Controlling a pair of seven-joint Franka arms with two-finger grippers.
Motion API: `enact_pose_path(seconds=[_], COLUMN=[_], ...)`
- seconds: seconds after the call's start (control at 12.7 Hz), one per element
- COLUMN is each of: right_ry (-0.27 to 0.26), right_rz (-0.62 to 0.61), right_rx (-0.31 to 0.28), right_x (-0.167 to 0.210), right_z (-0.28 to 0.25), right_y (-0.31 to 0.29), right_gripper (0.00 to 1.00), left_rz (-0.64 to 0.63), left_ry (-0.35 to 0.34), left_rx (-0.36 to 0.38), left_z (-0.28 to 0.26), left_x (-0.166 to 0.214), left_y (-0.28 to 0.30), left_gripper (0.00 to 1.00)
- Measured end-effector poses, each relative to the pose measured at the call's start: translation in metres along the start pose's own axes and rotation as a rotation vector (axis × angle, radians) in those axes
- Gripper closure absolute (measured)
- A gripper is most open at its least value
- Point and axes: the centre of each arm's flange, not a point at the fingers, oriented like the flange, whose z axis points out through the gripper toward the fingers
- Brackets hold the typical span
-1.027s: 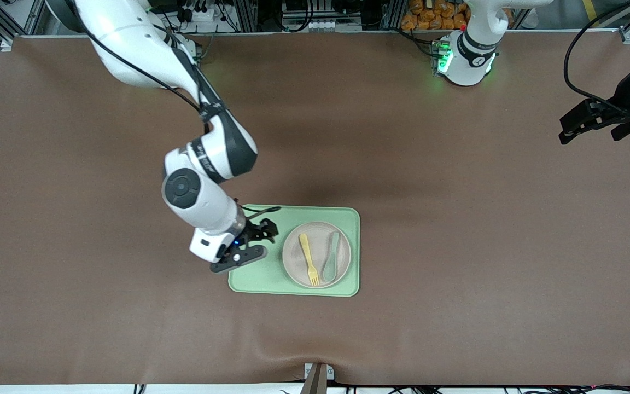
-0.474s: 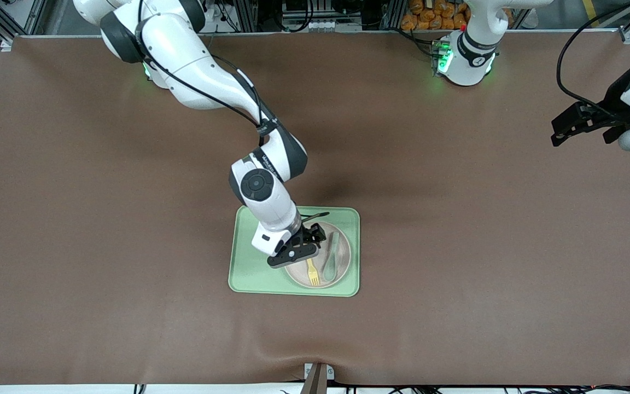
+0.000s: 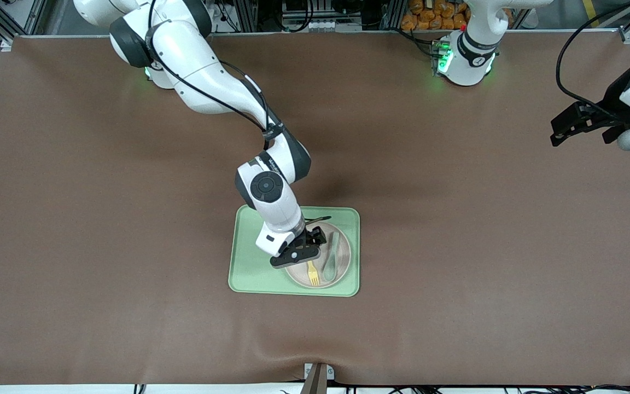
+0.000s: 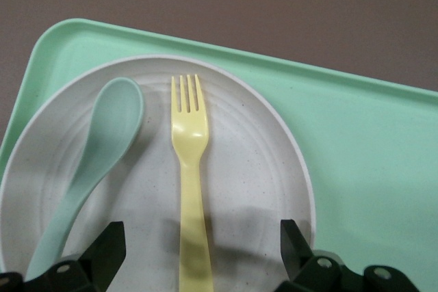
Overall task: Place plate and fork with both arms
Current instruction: 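Lower the right gripper and grasp the yellow fork handle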
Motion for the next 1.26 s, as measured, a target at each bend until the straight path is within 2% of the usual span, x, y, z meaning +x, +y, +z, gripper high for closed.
enact_pose_path(seconds=[0.24,0.63,0.79,0.87,0.95,1.03,1.11,1.19,1.26], right_ry=[-0.006,-0.011,-0.006,-0.002,0.001,0.003,0.005,0.010,0.015], right_rz=[0.058,0.064,0.045,0.033,0.021,0.011,-0.004,-0.024,-0.038], right_rx=[-0.007,-0.012,-0.027,-0.037,-0.045,-0.050,-0.059,-0.071,-0.078], right_x=[-0.006,-0.010,-0.010,-0.011,-0.011,-0.012,-0.014,-0.015,-0.017], right_z=[0.006,0.014,0.016,0.017,0.017,0.018,0.019,0.020,0.019], right_y=[-0.006,-0.009,-0.009,-0.009,-0.010,-0.011,-0.013,-0.016,-0.019], right_gripper=[0.00,0.00,0.06,0.15,0.15,0.20,0.20,0.26,0.27], left_rz=[0.000,0.000,0.001,0.001,0.001,0.001,0.001,0.002,0.002], left_ry=[-0.001,-0.007,-0.009,-0.011,-0.012,-0.012,-0.013,-0.013,-0.013], left_rx=[0.000,0.001,0.001,0.002,0.002,0.002,0.002,0.002,0.002], left_z=[0.000,0.003,0.004,0.005,0.005,0.006,0.006,0.006,0.006], left_x=[0.000,0.000,0.000,0.000,0.000,0.000,0.000,0.000,0.000], left_y=[0.000,0.000,0.000,0.001,0.001,0.001,0.001,0.001,0.001], left_gripper=[0.00,0.00,0.00,0.00,0.00,0.00,0.00,0.00,0.00])
